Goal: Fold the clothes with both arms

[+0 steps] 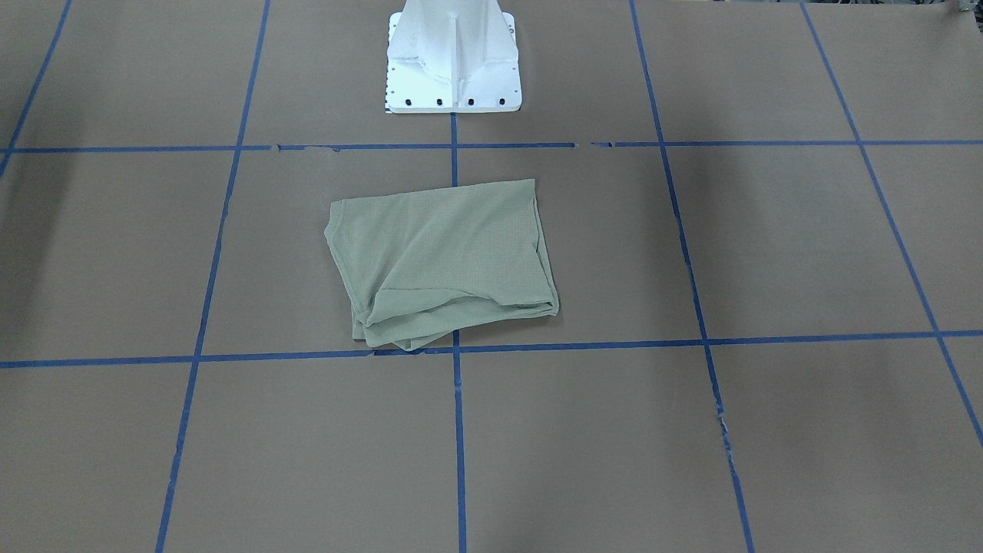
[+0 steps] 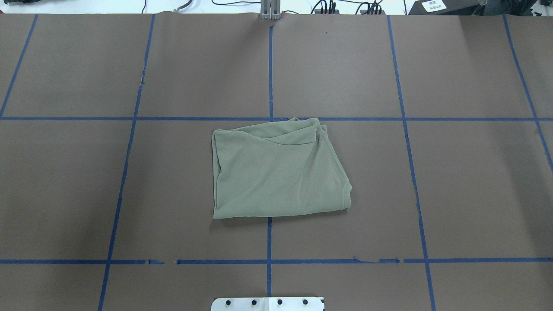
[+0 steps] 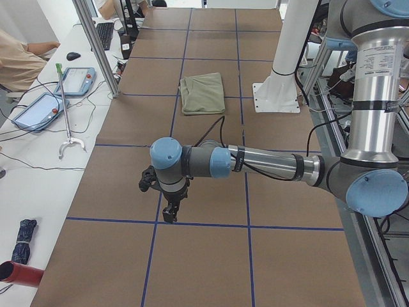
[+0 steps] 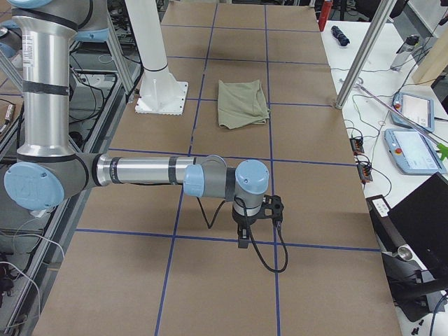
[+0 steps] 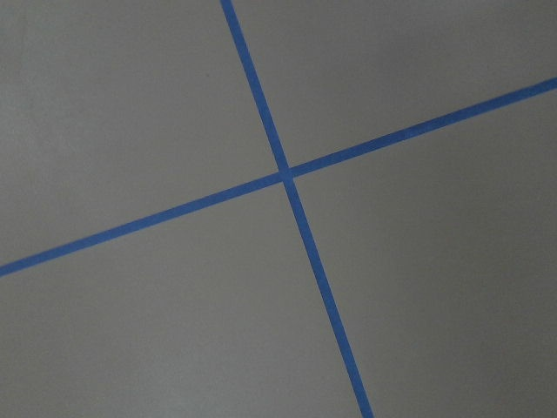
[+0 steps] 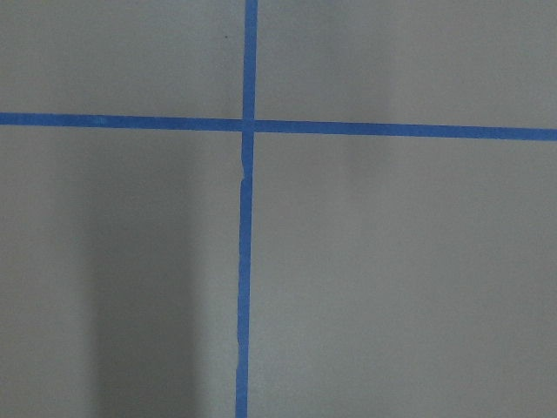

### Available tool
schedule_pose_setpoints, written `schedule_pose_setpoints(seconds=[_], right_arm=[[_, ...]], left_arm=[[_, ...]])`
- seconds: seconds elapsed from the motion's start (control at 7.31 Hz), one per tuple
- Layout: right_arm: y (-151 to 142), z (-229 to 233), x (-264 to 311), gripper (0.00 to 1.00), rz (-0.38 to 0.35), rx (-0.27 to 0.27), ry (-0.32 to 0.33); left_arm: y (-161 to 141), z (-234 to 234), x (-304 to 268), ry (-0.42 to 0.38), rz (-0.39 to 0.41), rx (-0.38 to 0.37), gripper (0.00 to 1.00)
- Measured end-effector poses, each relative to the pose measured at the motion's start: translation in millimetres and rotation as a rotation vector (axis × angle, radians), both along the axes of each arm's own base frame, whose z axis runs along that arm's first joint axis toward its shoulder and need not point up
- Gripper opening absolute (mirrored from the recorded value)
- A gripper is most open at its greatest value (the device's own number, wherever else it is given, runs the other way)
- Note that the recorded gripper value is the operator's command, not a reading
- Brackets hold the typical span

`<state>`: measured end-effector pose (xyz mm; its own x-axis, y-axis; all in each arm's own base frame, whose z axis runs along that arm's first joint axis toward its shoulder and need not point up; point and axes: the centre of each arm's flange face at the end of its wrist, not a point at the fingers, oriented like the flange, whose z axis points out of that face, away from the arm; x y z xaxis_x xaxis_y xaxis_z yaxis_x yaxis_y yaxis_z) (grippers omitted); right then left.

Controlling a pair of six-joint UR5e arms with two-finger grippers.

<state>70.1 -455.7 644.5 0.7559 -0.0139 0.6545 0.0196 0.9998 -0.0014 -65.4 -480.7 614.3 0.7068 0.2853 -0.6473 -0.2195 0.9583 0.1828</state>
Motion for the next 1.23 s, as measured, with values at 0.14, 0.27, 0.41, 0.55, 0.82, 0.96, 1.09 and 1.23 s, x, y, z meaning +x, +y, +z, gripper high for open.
schedule_pose_setpoints(seconds=[0.14, 0.27, 0.41, 0.55, 0.82, 0.96, 1.09, 1.23], right_arm=[[0.0, -0.7, -1.3, 1.0, -0.006, 0.005, 0.0], [-0.1, -1.1, -3.4, 1.0, -0.012, 0.006, 0.0], [-0.2, -1.9, -4.4, 1.0, -0.014, 0.007, 0.0], [-0.4, -3.0, -4.6, 1.0, -0.014, 0.01, 0.0], [-0.8, -4.0, -5.4, 1.0, -0.016, 0.012, 0.0], [-1.1, -4.5, -5.4, 1.0, -0.016, 0.013, 0.001], [-1.4, -5.0, -5.5, 1.0, -0.016, 0.015, 0.001], [-1.9, -5.8, -6.1, 1.0, -0.018, 0.017, 0.001]], left_arm=[[2.9, 1.1, -0.7, -0.002, -0.002, -0.01, 1.0], [4.3, 0.2, -0.9, -0.004, -0.001, -0.01, 1.0], [2.7, -2.8, -0.4, -0.003, 0.001, -0.001, 1.0], [-0.6, -7.5, 0.8, -0.001, 0.004, 0.017, 1.0], [-3.5, -11.4, 2.6, -0.004, 0.008, 0.037, 1.0], [-3.7, -12.1, 2.5, -0.005, 0.009, 0.04, 1.0], [-3.5, -12.1, 2.5, -0.006, 0.009, 0.041, 1.0], [-2.4, -10.5, 2.4, -0.006, 0.009, 0.038, 1.0]])
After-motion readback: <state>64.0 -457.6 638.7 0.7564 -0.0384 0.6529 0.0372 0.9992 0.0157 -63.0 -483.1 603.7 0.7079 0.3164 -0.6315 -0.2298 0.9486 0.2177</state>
